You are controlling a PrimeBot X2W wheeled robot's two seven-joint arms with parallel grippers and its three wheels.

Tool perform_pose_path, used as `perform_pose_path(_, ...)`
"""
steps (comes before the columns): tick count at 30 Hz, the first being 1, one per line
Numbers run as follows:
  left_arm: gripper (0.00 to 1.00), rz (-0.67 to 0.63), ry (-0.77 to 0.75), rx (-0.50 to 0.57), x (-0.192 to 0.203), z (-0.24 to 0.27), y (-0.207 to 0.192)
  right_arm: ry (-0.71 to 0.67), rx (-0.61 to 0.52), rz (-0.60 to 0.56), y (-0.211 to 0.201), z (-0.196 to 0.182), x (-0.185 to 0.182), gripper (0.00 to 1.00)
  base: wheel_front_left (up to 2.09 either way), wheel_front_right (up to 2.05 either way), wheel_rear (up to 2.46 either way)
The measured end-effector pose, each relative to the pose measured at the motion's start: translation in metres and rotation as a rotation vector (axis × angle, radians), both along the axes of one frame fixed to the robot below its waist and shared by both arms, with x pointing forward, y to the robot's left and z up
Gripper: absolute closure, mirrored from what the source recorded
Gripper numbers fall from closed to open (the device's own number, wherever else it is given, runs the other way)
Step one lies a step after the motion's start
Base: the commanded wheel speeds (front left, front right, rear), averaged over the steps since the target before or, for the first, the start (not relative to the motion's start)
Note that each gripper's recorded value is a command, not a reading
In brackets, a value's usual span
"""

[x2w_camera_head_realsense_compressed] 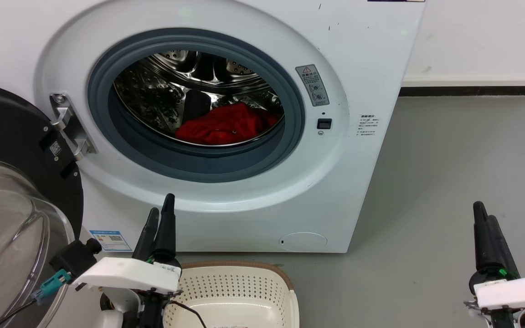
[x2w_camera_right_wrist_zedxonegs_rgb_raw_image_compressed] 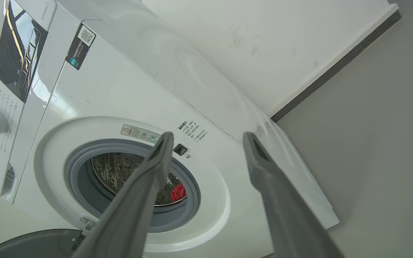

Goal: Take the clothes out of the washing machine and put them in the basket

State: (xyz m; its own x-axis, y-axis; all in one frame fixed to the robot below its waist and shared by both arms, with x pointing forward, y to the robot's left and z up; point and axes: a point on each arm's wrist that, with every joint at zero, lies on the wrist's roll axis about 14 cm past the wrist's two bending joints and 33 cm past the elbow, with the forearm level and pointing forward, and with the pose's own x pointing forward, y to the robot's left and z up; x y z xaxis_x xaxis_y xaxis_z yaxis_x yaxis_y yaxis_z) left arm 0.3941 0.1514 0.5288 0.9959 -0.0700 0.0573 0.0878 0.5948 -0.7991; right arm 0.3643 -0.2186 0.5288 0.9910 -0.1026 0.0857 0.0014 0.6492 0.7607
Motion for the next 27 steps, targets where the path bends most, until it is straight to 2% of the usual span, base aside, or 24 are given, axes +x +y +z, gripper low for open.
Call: perform_pose_path(27, 0.00, -0.024, -0.064, 0.366, -0.004, 0.003, -0.026, 0.021, -0.460, -0.019, 0.003, -0.002, -0.013, 0.00, 0.00, 0.00, 0.00)
